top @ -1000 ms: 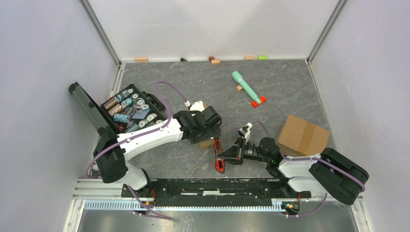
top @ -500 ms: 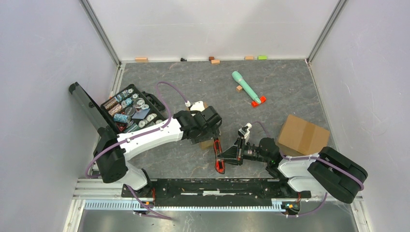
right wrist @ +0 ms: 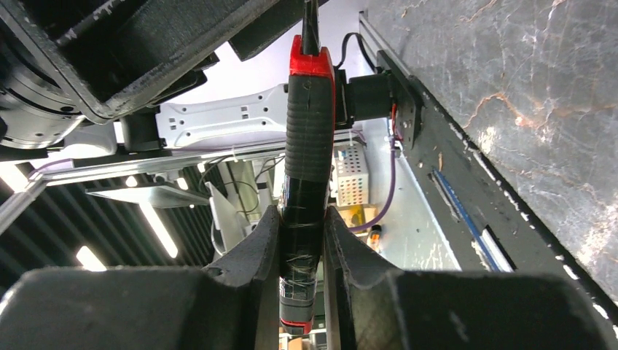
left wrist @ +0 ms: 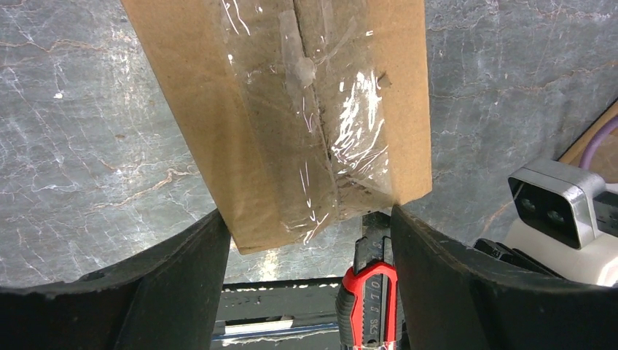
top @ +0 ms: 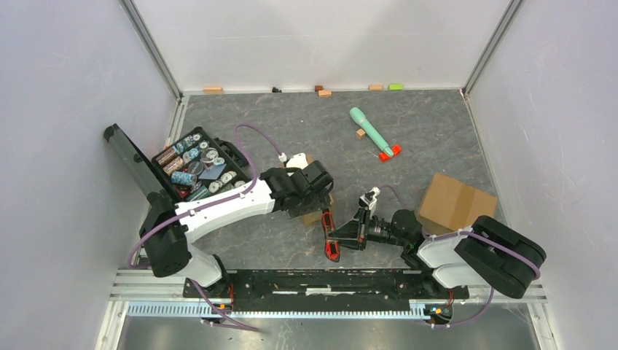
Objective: Unpack the express box
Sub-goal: Cut the express box at the center of the board.
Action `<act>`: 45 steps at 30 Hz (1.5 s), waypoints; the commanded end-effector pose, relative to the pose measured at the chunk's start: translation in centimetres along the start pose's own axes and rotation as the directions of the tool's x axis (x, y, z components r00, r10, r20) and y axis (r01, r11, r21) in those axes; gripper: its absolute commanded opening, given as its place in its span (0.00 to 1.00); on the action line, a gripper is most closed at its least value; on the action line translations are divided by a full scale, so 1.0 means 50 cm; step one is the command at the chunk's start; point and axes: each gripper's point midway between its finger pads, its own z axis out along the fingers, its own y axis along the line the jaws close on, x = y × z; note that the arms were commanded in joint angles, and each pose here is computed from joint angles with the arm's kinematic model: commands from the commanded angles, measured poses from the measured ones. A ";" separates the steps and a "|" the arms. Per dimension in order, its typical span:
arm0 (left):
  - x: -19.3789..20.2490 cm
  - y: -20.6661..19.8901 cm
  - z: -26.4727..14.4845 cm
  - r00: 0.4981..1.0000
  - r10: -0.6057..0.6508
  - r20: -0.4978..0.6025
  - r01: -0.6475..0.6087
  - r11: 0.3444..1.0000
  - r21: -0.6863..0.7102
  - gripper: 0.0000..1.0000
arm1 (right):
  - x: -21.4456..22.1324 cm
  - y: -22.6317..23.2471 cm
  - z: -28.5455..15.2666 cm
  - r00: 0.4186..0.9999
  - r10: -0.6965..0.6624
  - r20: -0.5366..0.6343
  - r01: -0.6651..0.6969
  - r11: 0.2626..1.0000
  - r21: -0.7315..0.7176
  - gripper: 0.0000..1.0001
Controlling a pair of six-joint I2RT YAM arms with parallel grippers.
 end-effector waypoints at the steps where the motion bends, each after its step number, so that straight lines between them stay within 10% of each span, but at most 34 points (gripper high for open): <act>1: 0.022 0.034 0.006 0.999 0.020 -0.031 -0.021 0.999 -0.039 0.63 | 0.030 0.130 -0.028 0.994 -0.111 -0.026 0.099 0.954 -0.284 0.00; 11: 0.027 0.025 0.010 0.999 0.016 -0.045 -0.017 1.000 -0.020 0.77 | 0.025 0.104 -0.008 0.988 -0.150 -0.031 0.139 0.965 -0.222 0.00; 30: 0.013 0.037 0.017 0.999 -0.026 -0.038 0.025 0.999 -0.034 0.32 | 0.045 0.121 -0.011 0.980 -0.186 -0.074 0.161 0.953 -0.257 0.00; 37: 0.014 0.024 0.017 0.998 -0.023 -0.057 0.024 1.000 0.008 0.78 | 0.049 0.117 -0.009 0.976 -0.201 -0.081 0.175 0.951 -0.253 0.00; 45: 0.018 0.021 0.010 0.997 -0.022 -0.068 0.024 0.999 0.028 0.94 | 0.049 0.169 -0.017 0.982 -0.174 -0.070 0.138 0.922 -0.362 0.00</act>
